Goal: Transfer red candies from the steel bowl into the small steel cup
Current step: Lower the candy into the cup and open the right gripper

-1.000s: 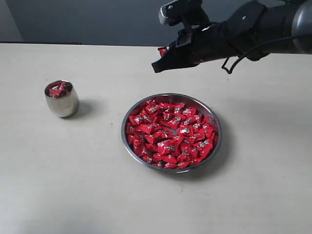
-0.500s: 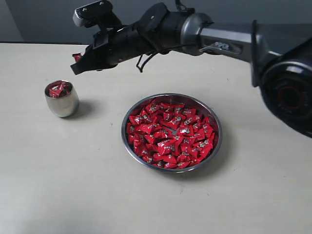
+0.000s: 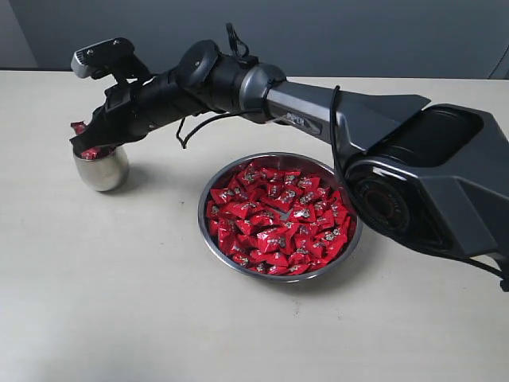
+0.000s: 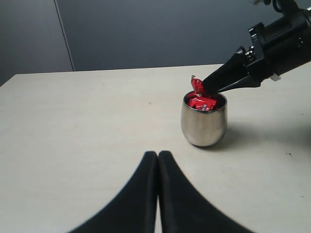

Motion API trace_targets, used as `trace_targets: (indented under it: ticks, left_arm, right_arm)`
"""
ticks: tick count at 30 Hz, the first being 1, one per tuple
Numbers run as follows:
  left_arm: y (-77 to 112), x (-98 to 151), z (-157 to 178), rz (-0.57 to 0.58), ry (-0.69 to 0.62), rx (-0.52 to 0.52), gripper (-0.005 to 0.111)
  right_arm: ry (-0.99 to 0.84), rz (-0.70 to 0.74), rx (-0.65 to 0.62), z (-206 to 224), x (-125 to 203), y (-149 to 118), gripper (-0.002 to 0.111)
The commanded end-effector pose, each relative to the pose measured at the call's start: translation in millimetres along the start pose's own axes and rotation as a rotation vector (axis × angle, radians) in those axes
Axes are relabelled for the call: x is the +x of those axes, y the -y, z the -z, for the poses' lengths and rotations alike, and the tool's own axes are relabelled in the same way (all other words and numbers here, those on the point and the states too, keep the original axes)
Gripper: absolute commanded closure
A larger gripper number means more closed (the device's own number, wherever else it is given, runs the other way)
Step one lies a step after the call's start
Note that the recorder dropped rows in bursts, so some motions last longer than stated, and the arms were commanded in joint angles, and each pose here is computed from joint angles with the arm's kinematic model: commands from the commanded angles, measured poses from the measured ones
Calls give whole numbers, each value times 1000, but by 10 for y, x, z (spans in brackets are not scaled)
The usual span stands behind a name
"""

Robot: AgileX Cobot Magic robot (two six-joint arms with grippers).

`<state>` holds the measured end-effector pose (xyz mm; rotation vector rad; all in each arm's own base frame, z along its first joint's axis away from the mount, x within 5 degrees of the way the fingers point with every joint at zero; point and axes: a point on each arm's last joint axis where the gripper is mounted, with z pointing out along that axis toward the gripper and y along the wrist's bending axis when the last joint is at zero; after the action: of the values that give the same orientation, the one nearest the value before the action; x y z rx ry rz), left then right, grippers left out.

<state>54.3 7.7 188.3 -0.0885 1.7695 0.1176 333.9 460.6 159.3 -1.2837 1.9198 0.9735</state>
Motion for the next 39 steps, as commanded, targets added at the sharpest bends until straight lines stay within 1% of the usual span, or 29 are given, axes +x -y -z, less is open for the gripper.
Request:
trace_targets:
  ticks: [1, 10, 17, 23, 39]
  left_arm:
    - [1, 9, 0, 5, 2, 0, 106]
    - [1, 9, 0, 5, 2, 0, 106]
    - [1, 9, 0, 5, 2, 0, 106]
    - [1, 9, 0, 5, 2, 0, 106]
    - [1, 9, 0, 5, 2, 0, 106]
  right_arm:
    - [-12, 12, 40, 28, -27, 26, 109]
    - [-25, 18, 26, 48, -36, 5, 109]
    - [-28, 62, 35, 139, -129, -29, 109]
    - [-65, 79, 29, 165, -121, -45, 109]
    - [-85, 67, 24, 186, -122, -58, 109]
